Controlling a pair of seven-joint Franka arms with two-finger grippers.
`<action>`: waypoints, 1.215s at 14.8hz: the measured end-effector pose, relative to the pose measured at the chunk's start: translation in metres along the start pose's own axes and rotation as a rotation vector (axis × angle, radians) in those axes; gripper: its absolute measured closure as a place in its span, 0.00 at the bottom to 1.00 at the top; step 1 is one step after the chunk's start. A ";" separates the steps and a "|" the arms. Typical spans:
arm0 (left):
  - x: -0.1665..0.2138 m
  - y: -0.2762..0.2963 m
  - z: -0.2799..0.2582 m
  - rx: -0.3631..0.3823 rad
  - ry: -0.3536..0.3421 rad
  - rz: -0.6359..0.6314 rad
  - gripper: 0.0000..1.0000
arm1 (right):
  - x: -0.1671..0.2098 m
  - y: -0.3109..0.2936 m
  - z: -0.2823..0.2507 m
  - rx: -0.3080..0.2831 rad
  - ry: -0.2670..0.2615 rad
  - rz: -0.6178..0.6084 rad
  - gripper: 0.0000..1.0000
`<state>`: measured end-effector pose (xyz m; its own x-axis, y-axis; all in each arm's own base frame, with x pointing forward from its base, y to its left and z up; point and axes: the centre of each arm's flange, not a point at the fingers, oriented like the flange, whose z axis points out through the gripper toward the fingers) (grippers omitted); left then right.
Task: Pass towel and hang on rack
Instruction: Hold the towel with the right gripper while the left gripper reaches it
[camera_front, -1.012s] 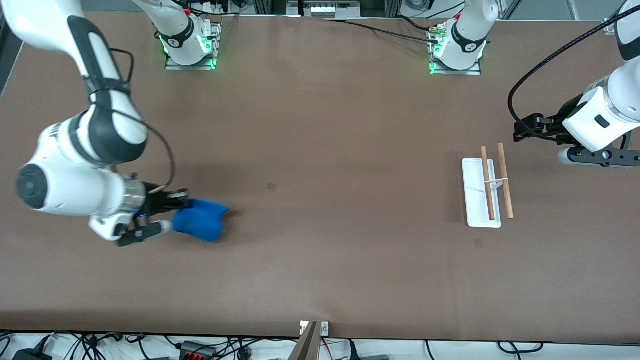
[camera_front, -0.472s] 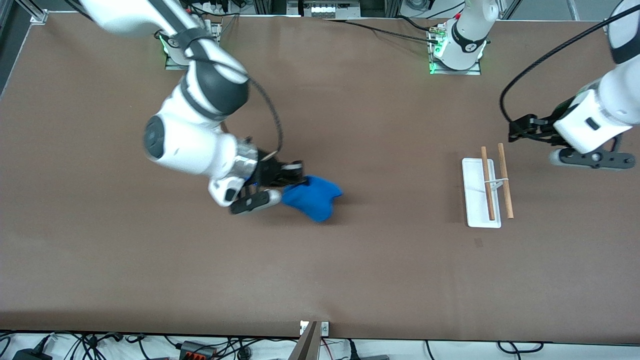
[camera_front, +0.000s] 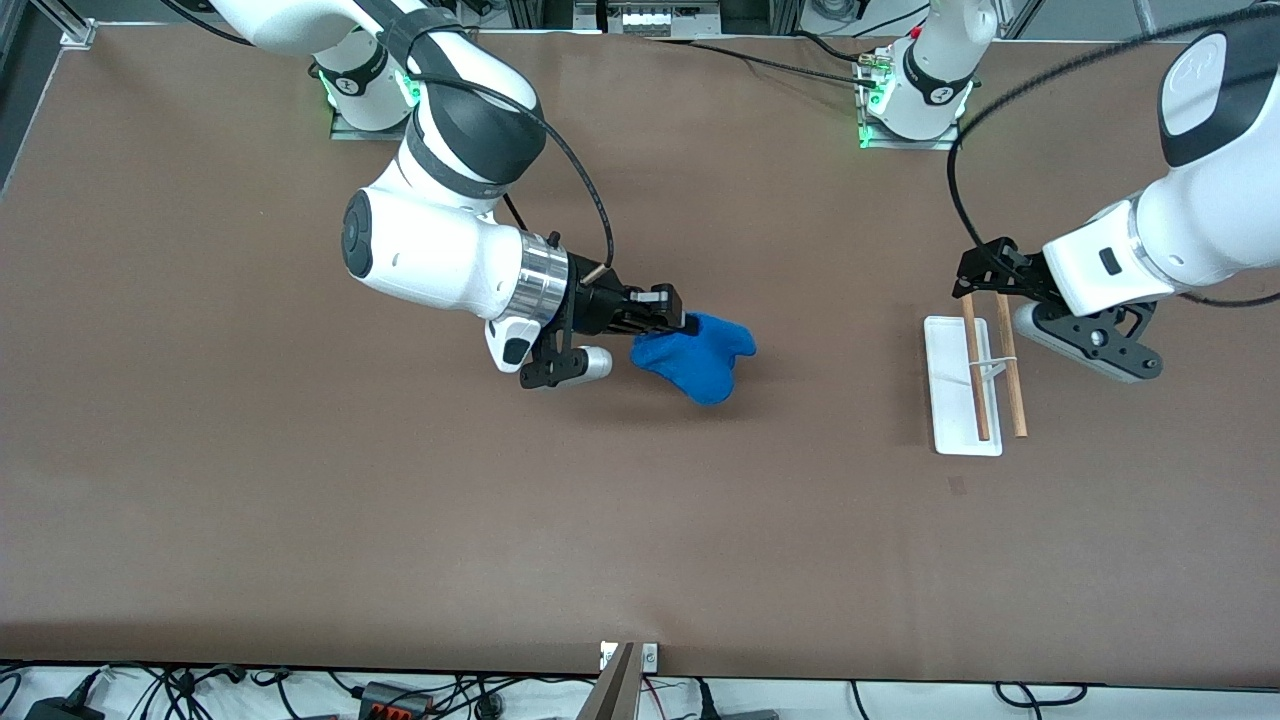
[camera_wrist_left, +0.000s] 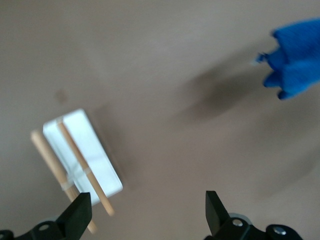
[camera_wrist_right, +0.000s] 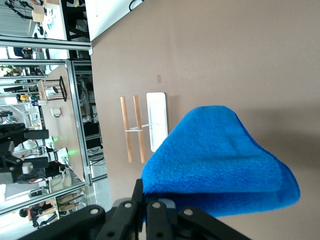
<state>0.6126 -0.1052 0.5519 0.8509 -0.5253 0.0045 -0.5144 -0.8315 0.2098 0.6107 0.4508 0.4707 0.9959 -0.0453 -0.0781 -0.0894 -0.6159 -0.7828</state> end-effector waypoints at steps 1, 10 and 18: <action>0.006 0.009 0.002 0.002 0.013 0.122 0.00 | 0.000 -0.001 -0.001 0.003 0.001 0.003 0.96; 0.044 0.087 0.019 0.020 0.085 0.615 0.00 | 0.001 -0.001 -0.001 0.004 0.001 0.005 0.96; 0.099 0.160 0.097 0.010 0.152 0.862 0.00 | 0.001 -0.006 -0.002 0.021 0.038 0.000 0.96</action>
<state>0.6040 -0.3079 0.4915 0.1702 -0.9423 0.2883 -0.9853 -0.1581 0.0648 0.6124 0.4530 0.4759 0.9957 -0.0749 -0.0549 -0.0889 -0.5990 -0.7958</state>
